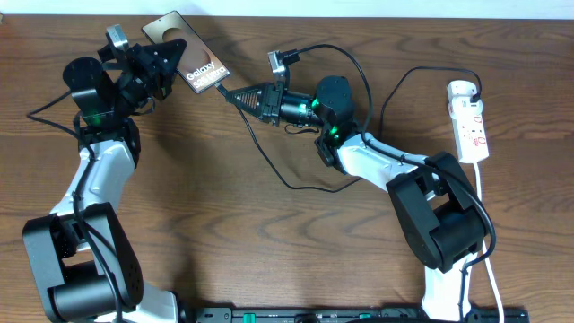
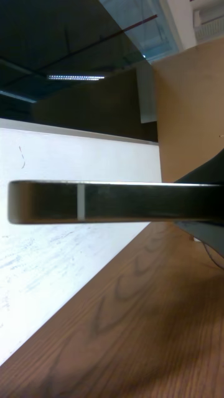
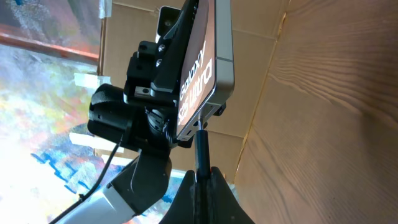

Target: Plug charger to phone and switch on socket

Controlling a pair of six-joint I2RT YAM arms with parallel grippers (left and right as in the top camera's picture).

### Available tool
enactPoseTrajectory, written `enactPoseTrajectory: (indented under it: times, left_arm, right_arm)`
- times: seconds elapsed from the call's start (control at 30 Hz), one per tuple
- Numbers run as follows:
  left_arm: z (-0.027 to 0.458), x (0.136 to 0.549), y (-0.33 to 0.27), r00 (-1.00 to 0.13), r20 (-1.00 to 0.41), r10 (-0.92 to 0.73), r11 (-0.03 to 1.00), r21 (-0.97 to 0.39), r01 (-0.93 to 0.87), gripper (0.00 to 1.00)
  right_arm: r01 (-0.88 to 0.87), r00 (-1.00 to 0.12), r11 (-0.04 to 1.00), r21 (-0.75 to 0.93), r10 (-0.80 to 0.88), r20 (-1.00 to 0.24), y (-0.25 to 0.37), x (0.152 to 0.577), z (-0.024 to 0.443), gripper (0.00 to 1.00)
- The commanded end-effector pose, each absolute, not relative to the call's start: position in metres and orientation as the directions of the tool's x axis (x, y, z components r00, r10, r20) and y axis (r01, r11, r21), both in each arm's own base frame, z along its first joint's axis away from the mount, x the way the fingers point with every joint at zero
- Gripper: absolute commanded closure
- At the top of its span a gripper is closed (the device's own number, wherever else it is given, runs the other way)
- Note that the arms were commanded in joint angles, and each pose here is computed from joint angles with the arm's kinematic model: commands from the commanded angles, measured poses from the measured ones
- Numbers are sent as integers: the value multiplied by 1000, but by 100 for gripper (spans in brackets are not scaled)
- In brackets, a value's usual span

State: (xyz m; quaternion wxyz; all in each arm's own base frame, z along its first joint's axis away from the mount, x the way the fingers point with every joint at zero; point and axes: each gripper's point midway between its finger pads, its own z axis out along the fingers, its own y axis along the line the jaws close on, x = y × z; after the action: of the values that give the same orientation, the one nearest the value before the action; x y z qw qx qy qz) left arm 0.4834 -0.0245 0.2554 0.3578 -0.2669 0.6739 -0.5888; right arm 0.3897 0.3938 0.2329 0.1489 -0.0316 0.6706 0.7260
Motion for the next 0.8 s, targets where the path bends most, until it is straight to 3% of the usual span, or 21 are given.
enactPoseTrajectory:
  times: [0.0,0.77]
  left_arm:
    - [268,479,-30,-620,-216,-754,184,-976,117,93]
    - [268,478,-50,-643,-239,-728,195,-971,140,93]
  right_arm:
    - [-278,-944,-67,958,202,-260,398,393,243,99]
    - [-281,-940,-76,957,220,-259,397,395,247,99]
